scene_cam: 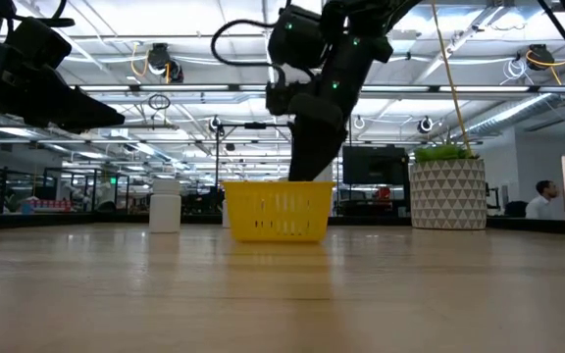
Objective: Pick and place pill bottles into a basket
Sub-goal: Put the white pill bottle into the yellow bin
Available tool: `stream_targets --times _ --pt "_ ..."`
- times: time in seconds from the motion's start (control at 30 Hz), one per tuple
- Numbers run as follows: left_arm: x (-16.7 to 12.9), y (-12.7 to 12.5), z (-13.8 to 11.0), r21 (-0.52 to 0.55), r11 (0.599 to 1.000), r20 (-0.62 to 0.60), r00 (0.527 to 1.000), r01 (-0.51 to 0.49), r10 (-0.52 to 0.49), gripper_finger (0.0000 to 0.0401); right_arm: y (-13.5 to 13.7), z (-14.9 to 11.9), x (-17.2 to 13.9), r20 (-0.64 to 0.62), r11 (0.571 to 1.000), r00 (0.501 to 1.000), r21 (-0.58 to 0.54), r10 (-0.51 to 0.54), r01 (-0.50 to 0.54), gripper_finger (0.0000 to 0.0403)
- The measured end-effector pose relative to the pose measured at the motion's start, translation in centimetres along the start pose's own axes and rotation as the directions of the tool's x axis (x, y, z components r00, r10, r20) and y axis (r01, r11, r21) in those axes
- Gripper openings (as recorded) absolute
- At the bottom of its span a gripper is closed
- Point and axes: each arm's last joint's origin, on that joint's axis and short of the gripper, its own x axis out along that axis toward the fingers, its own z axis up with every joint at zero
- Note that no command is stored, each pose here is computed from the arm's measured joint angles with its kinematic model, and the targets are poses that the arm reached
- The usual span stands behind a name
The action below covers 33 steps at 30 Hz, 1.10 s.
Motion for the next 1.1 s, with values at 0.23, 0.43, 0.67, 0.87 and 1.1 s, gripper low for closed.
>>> stream_targets --times 0.23,0.43,0.67,0.87,1.1 --pt "0.0 0.0 0.0 0.000 1.000 0.000 1.000 0.000 0.000 0.0152 0.8 0.5 -4.9 0.110 0.999 0.994 0.029 0.024 -0.027 0.0275" --pt "0.0 0.0 0.0 -0.003 1.000 0.000 1.000 0.000 0.000 0.0152 3.3 -0.9 -10.8 0.149 0.994 0.986 0.064 0.081 -0.092 0.0274" --pt "0.0 0.0 0.0 -0.024 1.000 0.000 1.000 0.000 0.000 0.0152 6.8 -4.5 -14.6 0.032 0.971 0.995 0.217 0.092 -0.097 0.0274" --pt "0.0 0.0 0.0 -0.027 1.000 -0.001 1.000 0.000 0.000 0.0152 9.2 -8.0 -14.4 -0.173 0.951 0.981 0.307 0.086 -0.029 0.0283" --pt "0.0 0.0 0.0 -0.027 1.000 -0.001 1.000 0.000 0.000 0.0152 11.1 -11.3 -12.1 -0.301 0.896 0.939 0.443 0.163 -0.014 0.0294"
